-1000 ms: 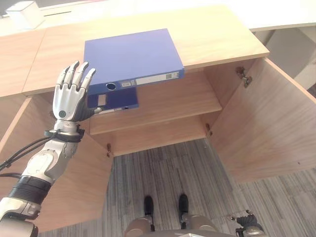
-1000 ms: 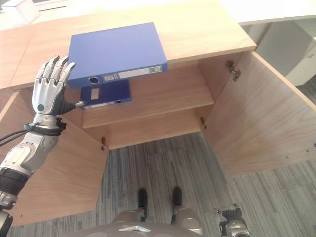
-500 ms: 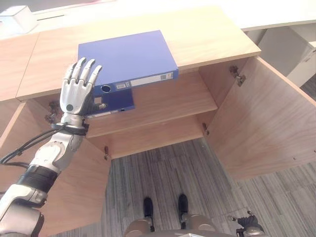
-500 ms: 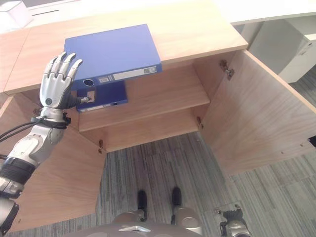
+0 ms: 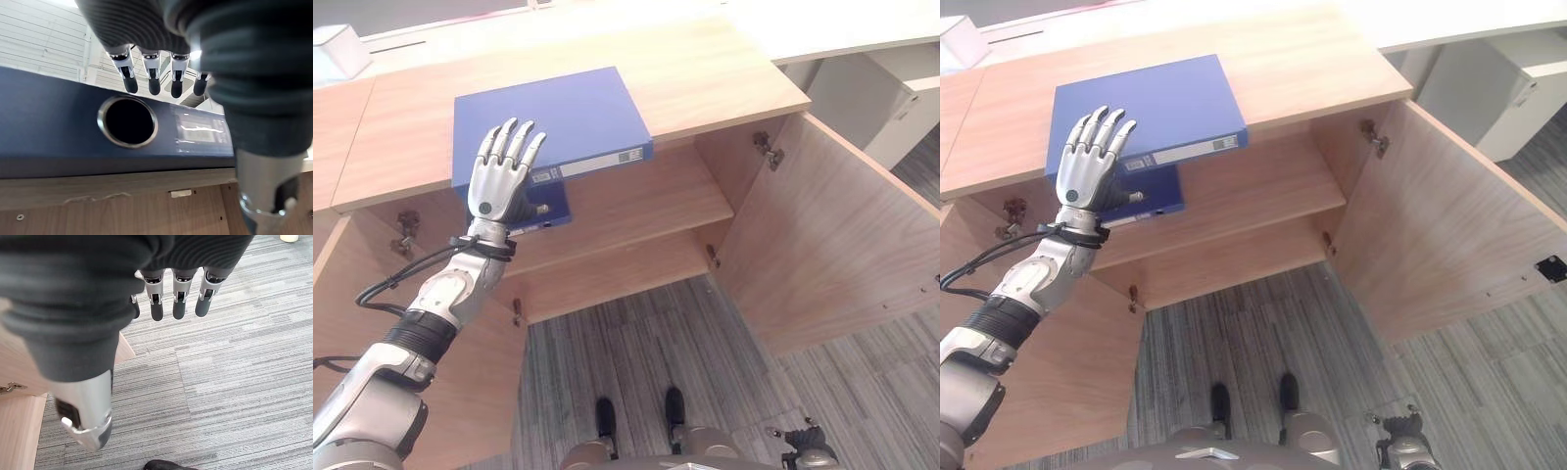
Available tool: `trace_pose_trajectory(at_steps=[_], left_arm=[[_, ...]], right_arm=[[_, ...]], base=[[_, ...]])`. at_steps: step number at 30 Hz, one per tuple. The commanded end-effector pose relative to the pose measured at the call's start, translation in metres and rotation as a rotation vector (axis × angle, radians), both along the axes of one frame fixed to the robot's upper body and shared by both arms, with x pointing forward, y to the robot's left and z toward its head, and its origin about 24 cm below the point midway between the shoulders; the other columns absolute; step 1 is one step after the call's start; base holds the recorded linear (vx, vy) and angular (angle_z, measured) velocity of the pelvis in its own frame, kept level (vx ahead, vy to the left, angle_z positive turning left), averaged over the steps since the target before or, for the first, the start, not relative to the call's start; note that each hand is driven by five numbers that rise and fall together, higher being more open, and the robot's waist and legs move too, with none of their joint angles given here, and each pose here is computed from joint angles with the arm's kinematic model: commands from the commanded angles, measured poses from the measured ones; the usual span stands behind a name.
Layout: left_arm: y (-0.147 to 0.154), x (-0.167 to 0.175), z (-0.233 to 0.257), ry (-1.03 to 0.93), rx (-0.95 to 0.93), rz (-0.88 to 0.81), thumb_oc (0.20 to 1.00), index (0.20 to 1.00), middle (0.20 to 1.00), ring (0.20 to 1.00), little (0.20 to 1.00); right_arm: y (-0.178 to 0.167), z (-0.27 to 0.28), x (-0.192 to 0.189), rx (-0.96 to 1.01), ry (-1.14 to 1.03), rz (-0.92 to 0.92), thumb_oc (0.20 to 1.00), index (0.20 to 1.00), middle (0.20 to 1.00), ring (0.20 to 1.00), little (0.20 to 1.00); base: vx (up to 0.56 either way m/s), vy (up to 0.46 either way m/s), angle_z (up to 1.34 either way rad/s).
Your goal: Put the empty folder in the office cabinet
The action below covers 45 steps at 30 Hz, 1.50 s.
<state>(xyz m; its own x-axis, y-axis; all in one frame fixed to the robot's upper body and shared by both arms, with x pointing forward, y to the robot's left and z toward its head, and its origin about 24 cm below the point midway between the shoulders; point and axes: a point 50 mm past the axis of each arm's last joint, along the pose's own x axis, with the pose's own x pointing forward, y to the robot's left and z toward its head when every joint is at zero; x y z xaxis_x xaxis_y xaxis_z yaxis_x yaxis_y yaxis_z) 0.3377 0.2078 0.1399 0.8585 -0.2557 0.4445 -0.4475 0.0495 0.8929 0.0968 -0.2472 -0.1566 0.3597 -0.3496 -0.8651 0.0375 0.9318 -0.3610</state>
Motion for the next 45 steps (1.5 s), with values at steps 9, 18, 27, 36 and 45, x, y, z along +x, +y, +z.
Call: trace_pose_trajectory(at_steps=[9,18,27,36,45], left_arm=[[0.004,0.02,0.052,-0.152,0.014,0.035,1.0,1.0,1.0,1.0,1.0],[0.011,0.021,0.059,-0.173,0.039,0.063,1.0,1.0,1.0,1.0,1.0],[0.028,0.022,0.078,-0.222,0.087,0.122,1.0,1.0,1.0,1.0,1.0],[0.041,0.021,0.094,-0.258,0.102,0.165,0.479,0.479,0.479,0.479,0.479],[0.043,0.019,0.098,-0.251,0.111,0.152,0.2,0.2,0.2,0.2,0.2]], right_arm=[[-0.011,0.003,0.003,-0.045,-0.009,-0.033,1.0,1.0,1.0,1.0,1.0],[-0.012,0.004,0.004,-0.052,-0.011,-0.028,1.0,1.0,1.0,1.0,1.0],[-0.016,0.005,0.005,-0.055,-0.025,-0.042,1.0,1.0,1.0,1.0,1.0],[-0.018,0.006,0.005,-0.056,-0.03,-0.061,1.0,1.0,1.0,1.0,1.0],[-0.021,0.008,0.007,-0.059,-0.049,-0.075,1.0,1.0,1.0,1.0,1.0]], base=[[0.0,0.001,-0.01],[0.0,0.001,-0.02],[0.0,0.0,0.0],[0.0,0.0,0.0],[-0.01,0.002,0.0]])
